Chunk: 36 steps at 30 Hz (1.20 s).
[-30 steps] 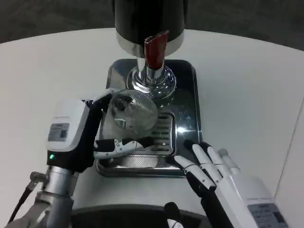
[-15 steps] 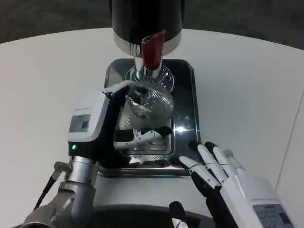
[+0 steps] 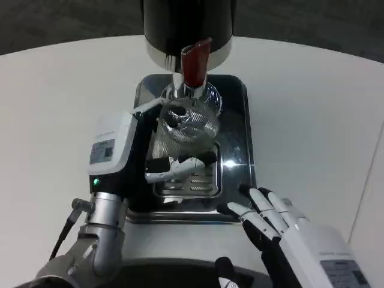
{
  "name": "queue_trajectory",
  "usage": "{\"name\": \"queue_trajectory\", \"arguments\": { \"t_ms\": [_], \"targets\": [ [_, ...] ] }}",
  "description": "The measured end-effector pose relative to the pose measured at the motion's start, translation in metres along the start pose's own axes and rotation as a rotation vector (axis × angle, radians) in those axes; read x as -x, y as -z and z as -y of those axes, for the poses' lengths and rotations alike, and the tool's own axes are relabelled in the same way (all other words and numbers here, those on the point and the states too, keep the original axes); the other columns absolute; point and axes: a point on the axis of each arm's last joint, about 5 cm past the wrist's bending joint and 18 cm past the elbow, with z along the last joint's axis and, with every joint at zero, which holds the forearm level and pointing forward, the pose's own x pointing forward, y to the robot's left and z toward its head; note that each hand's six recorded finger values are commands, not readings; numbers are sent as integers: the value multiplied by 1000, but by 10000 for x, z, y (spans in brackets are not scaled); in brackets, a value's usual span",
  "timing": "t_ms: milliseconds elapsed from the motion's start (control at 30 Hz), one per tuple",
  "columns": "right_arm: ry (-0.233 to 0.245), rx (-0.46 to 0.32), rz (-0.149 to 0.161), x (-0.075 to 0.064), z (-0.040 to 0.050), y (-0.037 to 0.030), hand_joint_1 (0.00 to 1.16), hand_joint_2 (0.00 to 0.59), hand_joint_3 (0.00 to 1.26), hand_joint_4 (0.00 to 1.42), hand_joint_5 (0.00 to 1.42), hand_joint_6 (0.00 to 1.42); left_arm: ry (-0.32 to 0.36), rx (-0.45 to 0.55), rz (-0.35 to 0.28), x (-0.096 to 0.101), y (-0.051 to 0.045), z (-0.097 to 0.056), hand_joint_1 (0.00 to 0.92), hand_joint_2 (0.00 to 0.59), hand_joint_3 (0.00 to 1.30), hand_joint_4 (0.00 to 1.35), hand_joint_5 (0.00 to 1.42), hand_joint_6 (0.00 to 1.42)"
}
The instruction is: Grasp the cup under the faucet to collect the drink, then remove the cup.
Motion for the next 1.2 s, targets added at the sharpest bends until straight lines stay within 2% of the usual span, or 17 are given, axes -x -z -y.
{"name": "queue_trajectory", "arguments": {
  "t_ms": [67,200,333,533,667,900,1133,1200],
  "targets": [
    [-1,-2,-3,0,0,2,462,505,228,64,57,101,7,1,11,0,-10,8,566,21,943,959,1160,1328],
    [-7,-11,-7,1,3,4,462,505,228,64,76,130,11,5,18,0,-21,15,524,24,810,776,1022,1165],
    [-15,-35,-26,4,3,16,462,505,228,73,95,159,12,12,2,-1,-15,8,394,50,673,611,853,934],
    [-22,-47,-34,2,4,21,462,505,228,74,107,207,23,-8,-13,43,29,-11,322,61,427,347,736,808],
    [-29,-54,-31,-6,8,21,455,492,228,74,111,223,46,-19,-32,100,59,-9,248,41,356,295,697,767],
    [-31,-69,-33,-11,9,23,434,501,237,74,122,248,51,-26,-33,97,67,-20,191,18,286,270,683,751],
    [-31,-70,-33,-12,9,22,429,501,237,80,122,251,40,-5,-30,140,79,-38,6,0,263,259,649,678],
    [-31,-70,-33,-11,9,23,428,501,237,81,122,252,23,24,-36,179,92,-62,0,1,247,249,630,625]
  ]
}}
